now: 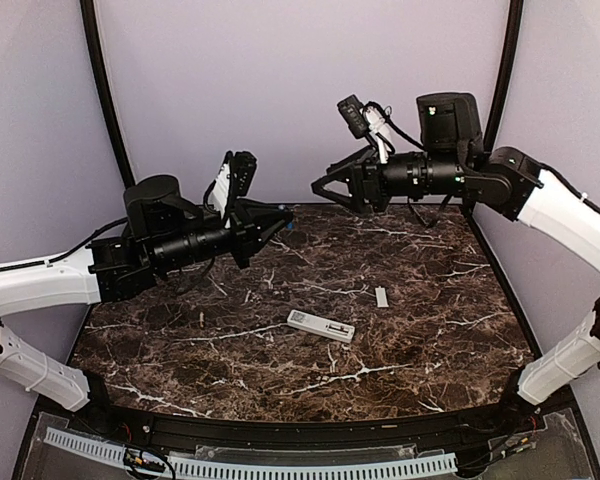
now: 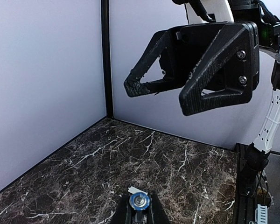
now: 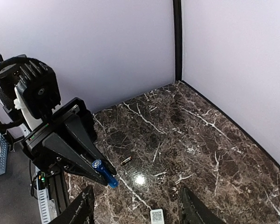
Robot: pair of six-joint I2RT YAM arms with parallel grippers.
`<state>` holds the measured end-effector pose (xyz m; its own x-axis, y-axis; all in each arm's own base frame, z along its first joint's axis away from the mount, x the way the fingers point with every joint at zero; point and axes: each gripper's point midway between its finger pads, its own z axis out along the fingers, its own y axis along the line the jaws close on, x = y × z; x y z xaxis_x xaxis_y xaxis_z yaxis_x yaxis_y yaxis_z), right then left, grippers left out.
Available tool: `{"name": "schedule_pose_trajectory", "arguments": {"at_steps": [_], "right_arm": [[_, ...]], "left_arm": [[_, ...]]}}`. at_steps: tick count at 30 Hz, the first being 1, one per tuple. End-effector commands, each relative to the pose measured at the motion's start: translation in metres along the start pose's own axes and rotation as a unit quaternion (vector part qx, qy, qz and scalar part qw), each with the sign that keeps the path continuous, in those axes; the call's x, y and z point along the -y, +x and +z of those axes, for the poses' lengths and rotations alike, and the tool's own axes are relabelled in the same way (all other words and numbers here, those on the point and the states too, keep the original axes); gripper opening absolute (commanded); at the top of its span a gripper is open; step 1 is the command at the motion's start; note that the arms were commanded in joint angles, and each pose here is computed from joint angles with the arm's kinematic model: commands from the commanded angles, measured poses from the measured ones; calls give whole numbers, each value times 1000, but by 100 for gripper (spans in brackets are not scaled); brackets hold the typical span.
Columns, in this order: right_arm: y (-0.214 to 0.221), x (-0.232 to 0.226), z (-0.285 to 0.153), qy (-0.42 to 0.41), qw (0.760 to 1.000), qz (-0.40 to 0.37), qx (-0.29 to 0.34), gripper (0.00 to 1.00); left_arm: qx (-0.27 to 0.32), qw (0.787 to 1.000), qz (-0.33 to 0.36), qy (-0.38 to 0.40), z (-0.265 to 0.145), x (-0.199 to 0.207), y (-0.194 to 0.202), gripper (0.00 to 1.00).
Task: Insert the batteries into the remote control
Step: Pass from the left arm to the right
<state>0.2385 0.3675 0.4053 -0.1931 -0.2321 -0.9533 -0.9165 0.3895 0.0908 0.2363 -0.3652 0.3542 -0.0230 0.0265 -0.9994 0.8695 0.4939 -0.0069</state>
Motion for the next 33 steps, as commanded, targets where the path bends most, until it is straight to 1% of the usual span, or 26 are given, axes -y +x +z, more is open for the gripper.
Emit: {"name": "schedule_pose_trajectory", "arguments": {"at_steps": [1,3,4,6,9,14,18,23,26,30,33], "right_arm": [[17,-12,7,-45,998,37,-8,57],[17,-27,-3,-79,997,4,21,57],[27,-33,-4,-97,995,-11,26,56],[27,-42,-9,-116,991,-38,59,52],[31,-44,-3,-109,989,-70,77,45],[31,-36,11,-90,988,-75,103,40],[31,-40,22,-106,986,-76,106,40],[37,-46,32,-125,984,-76,99,40],[42,-48,35,-129,984,-77,91,39],[47,-48,37,-129,985,-76,85,29],[49,-47,39,-124,986,-80,80,24]], "left_arm": [[25,999,-22,2,1,2,-3,0],[37,998,-49,17,1,6,-10,0],[40,997,-65,29,0,10,-12,0],[54,994,-81,51,-2,16,-21,0],[63,990,-86,88,-3,28,-29,0],[61,989,-92,99,-1,32,-29,0],[58,988,-97,108,0,34,-28,0],[58,988,-98,107,0,34,-29,0],[58,988,-99,105,1,33,-29,0],[58,988,-97,107,1,34,-29,0],[58,988,-95,108,1,34,-30,0]]}}
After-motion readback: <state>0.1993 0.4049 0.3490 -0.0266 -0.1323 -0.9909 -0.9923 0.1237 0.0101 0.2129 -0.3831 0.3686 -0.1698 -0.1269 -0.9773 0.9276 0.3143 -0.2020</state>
